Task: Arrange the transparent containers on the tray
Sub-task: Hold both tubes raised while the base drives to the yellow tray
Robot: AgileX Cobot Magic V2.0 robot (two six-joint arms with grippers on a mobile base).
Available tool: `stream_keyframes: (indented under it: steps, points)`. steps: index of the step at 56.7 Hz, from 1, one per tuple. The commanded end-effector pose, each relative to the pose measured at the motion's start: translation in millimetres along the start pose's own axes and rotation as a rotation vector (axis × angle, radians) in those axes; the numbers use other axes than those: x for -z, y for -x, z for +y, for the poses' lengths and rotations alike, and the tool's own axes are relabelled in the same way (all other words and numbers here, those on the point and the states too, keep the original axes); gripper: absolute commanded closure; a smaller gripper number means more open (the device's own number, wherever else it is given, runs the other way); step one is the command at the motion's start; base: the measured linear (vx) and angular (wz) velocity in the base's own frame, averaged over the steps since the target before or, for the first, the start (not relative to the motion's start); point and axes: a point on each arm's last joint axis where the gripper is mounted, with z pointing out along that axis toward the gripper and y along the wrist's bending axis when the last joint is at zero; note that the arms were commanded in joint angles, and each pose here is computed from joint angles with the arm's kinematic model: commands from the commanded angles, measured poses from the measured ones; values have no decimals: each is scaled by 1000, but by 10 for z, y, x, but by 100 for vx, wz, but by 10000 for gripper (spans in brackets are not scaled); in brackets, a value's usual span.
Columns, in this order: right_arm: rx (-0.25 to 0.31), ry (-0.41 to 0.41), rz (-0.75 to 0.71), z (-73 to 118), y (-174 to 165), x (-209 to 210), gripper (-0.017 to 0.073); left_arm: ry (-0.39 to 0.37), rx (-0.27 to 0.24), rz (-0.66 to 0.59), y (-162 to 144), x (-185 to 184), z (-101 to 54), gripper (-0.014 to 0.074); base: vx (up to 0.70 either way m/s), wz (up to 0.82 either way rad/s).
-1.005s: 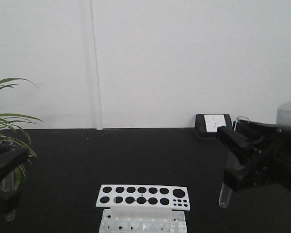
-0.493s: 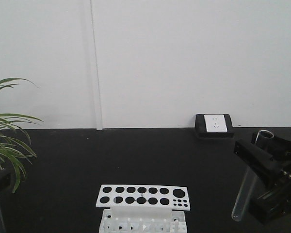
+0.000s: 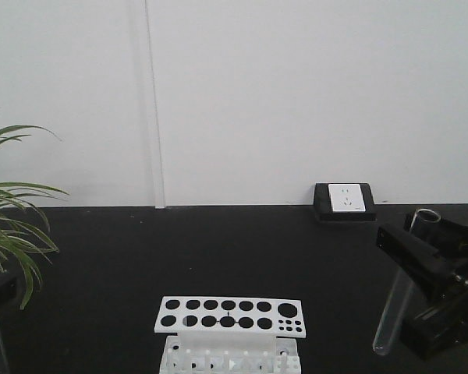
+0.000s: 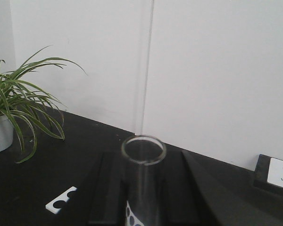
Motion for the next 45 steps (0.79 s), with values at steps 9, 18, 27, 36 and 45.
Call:
stream_keyframes:
  steps: [9,18,27,36,45]
  points:
    - [5,34,-62,26,140,19,572,-11,6,-119,174,47,-11,594,0,0]
    - [5,33,-61,25,140,19,572,-11,6,-120,175,47,-11,594,-5,1]
    - [5,33,-61,25,140,19,572,-11,6,-117,173,44,-12,594,-13,1]
    - [5,33,-61,25,140,19,572,-11,6,-117,173,44,-12,594,-21,2]
    - [5,25,-56,18,136,19,572,-11,6,-117,173,44,-12,594,-25,1]
